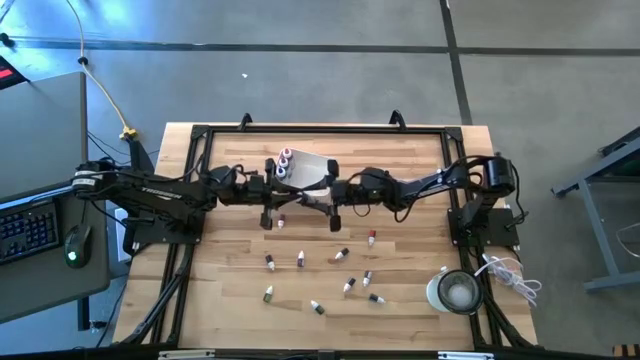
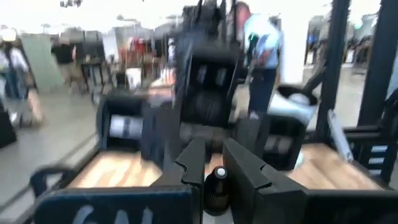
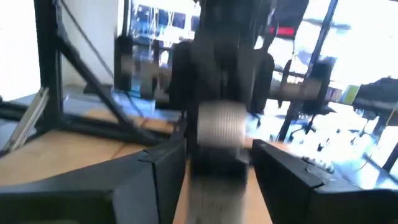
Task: Pick & Place food coloring
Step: Put the large black food coloring bottle into the white bin
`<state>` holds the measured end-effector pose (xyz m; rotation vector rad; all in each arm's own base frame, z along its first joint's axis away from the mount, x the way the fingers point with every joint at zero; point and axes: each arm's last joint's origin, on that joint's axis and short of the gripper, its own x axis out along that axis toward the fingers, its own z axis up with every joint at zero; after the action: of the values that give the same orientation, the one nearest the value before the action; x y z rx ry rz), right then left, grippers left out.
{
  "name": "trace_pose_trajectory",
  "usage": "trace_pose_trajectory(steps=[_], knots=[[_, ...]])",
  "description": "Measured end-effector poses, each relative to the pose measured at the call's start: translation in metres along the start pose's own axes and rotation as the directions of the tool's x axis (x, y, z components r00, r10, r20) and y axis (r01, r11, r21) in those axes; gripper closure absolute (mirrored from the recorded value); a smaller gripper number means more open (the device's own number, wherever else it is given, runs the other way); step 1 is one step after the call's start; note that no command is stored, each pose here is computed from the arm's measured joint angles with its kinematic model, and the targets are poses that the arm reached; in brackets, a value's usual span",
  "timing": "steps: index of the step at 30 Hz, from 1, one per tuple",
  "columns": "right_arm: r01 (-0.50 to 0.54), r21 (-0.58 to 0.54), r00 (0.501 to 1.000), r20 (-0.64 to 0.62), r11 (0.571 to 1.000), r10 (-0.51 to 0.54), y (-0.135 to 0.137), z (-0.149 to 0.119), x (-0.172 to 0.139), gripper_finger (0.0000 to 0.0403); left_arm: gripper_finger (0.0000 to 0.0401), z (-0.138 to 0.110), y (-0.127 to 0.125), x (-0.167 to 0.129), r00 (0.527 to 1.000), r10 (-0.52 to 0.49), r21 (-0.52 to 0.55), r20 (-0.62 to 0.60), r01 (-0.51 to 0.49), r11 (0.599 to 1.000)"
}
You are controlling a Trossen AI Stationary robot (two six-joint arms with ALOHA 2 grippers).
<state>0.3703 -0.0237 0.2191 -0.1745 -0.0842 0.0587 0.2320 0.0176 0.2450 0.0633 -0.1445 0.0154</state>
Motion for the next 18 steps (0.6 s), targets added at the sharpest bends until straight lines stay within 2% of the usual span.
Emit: trace_pose_trajectory(steps=[3, 8, 13, 18], knots=[[0.028, 0.002, 0.999, -0.027, 1.0, -0.028, -0.001, -0.002, 0.0, 0.0212, 0.0373, 0.0, 0.001, 0.0, 1.0, 0.019, -0.008, -0.005, -0.019, 1.0], [0.081, -0.017, 0.994, -0.075, 0.997, -0.082, -0.002, -0.007, -0.001, 0.021, 0.0373, -0.009, 0.004, -0.001, 0.983, 0.147, 0.032, -0.113, -0.144, 0.989], [0.197, -0.11, 0.973, -0.1, 0.974, -0.208, -0.006, -0.001, -0.004, 0.021, 0.0373, -0.027, 0.008, -0.002, 0.917, 0.303, 0.085, -0.26, -0.291, 0.953], [0.353, -0.168, 0.914, -0.151, 0.921, -0.377, -0.012, 0.004, -0.009, 0.021, 0.0373, -0.043, 0.011, 0.001, 0.845, 0.426, 0.147, -0.324, -0.4, 0.905]])
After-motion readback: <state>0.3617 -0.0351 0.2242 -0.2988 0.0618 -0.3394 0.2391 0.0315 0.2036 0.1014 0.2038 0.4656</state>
